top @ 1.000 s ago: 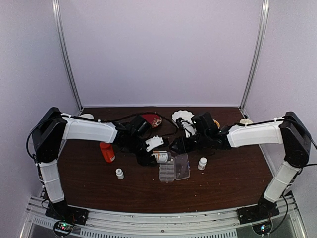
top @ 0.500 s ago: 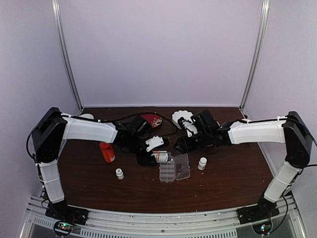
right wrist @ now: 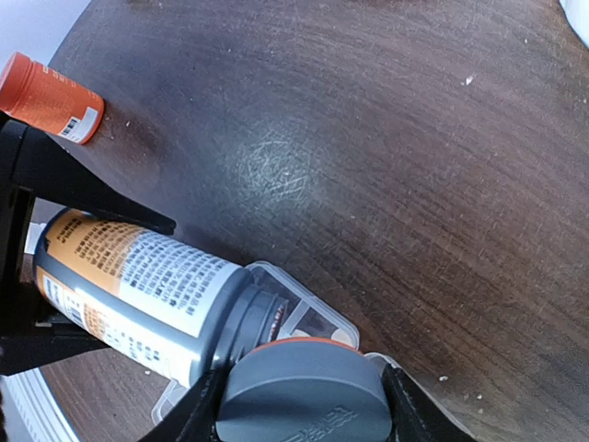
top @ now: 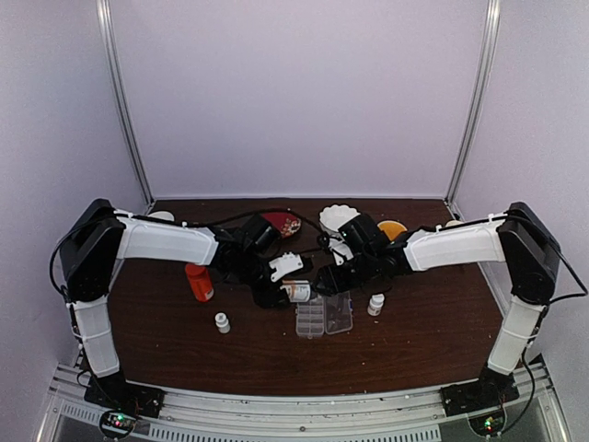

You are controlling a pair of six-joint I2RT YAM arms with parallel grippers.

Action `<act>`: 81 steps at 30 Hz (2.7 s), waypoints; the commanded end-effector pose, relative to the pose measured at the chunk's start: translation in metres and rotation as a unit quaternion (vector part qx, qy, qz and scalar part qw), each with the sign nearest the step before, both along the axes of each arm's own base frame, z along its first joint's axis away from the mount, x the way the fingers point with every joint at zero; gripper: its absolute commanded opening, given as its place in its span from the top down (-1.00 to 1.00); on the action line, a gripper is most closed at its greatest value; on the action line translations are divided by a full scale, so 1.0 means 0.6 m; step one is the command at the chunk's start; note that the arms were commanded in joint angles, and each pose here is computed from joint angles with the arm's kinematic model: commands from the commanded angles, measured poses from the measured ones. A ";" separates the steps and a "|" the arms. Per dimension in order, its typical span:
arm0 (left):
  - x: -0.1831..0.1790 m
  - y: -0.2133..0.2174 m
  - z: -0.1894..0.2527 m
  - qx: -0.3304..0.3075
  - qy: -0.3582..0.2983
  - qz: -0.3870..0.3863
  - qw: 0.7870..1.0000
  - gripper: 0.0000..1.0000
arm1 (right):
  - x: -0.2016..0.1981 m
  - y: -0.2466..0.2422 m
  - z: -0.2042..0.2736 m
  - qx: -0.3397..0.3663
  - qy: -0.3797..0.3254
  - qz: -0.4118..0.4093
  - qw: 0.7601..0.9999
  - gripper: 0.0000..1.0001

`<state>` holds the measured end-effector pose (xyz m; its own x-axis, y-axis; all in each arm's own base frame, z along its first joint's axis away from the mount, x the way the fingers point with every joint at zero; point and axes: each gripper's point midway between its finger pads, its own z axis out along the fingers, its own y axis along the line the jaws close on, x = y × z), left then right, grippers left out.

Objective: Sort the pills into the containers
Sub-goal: Pour the pill into the compartment of the pill container.

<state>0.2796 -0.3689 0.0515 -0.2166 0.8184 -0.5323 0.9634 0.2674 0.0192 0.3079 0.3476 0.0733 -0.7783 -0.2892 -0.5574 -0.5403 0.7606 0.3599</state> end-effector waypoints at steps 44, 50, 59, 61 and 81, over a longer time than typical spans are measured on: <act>0.017 -0.020 0.059 -0.006 -0.025 -0.001 1.000 1.00 | 0.023 -0.062 0.139 0.120 -0.113 -0.075 0.984 1.00; 0.015 -0.018 0.044 -0.008 -0.021 0.003 1.000 1.00 | 0.021 -0.058 0.133 0.126 -0.106 -0.073 0.984 1.00; 0.017 -0.007 0.057 -0.009 -0.035 0.015 0.999 1.00 | 0.021 -0.055 0.131 0.125 -0.103 -0.069 0.984 1.00; 0.015 -0.003 0.054 -0.006 -0.035 0.017 0.999 1.00 | 0.021 -0.055 0.130 0.125 -0.102 -0.069 0.985 1.00; 0.020 0.020 0.043 0.004 -0.035 0.045 0.998 1.00 | 0.018 -0.053 0.135 0.130 -0.100 -0.065 0.984 1.00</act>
<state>0.2803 -0.3516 0.0516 -0.2565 0.8408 -0.4767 0.9452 0.3214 0.0582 0.3166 0.3156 0.1457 -0.6826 -0.0387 -0.7298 -0.5146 0.7345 0.4424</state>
